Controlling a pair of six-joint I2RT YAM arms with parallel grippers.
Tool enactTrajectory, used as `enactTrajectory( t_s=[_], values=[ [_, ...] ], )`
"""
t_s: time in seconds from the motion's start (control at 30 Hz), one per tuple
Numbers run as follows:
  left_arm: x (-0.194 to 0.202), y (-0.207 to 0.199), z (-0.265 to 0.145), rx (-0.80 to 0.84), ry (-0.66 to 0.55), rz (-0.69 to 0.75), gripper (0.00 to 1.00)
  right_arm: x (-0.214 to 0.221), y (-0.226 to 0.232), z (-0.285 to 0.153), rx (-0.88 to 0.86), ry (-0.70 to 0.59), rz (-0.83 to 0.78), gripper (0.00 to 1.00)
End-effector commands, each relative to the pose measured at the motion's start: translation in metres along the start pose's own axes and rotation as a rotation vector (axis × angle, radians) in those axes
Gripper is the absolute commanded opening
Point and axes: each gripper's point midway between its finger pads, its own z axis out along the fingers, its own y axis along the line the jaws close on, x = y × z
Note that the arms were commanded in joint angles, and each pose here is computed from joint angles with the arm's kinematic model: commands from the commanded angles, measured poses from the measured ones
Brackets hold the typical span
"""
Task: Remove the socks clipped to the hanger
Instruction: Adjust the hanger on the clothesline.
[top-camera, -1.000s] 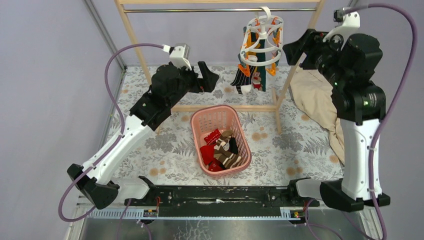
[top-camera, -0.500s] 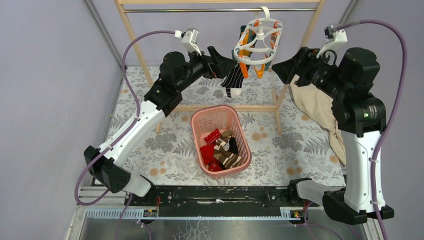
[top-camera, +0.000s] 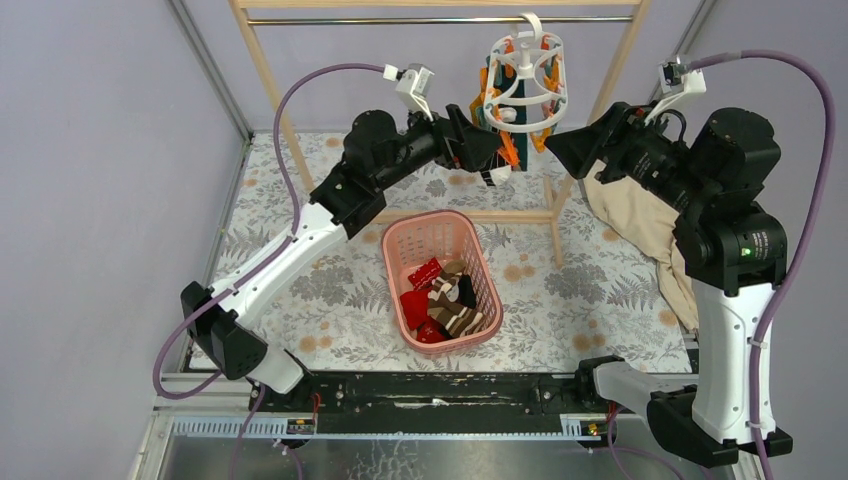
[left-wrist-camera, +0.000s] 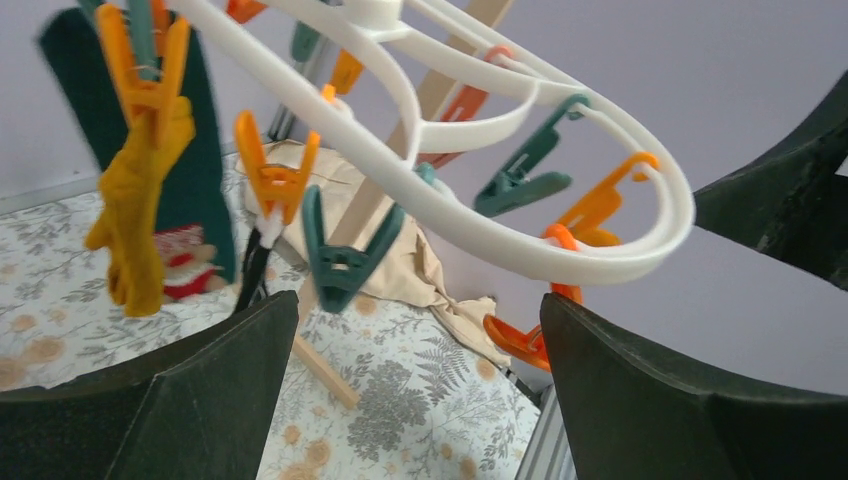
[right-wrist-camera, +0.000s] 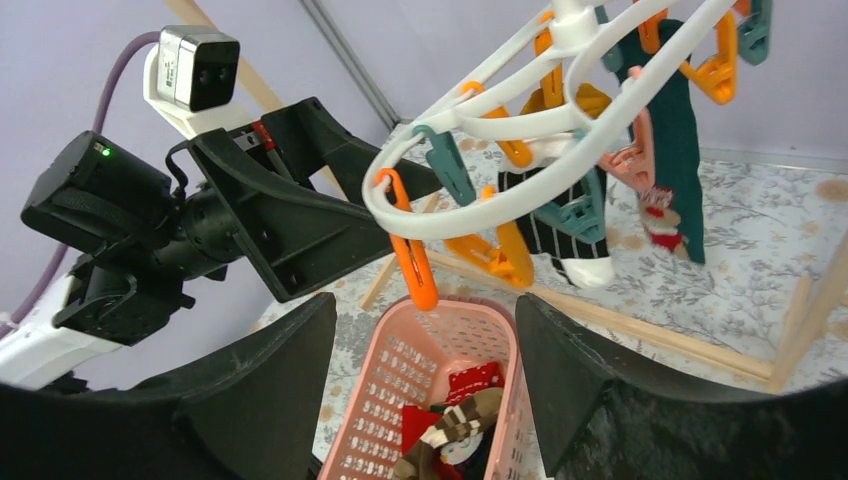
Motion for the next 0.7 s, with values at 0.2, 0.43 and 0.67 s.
enactTrajectory(
  t_s=[0.2, 0.43, 0.67],
  values=[
    [-0.012, -0.039, 0.020, 0.091, -0.046, 0.054, 0.99, -0.010, 0.023, -0.003, -0.102, -0.063, 0.141, 0.73],
    [-0.005, -0.043, 0.029, 0.098, -0.031, 0.059, 0.99, -0.014, 0.010, 0.009, -0.063, -0.129, 0.218, 0.74],
    [0.002, -0.042, 0.034, 0.104, -0.015, 0.060, 0.99, -0.019, -0.009, 0.028, -0.011, -0.176, 0.281, 0.73]
  ],
)
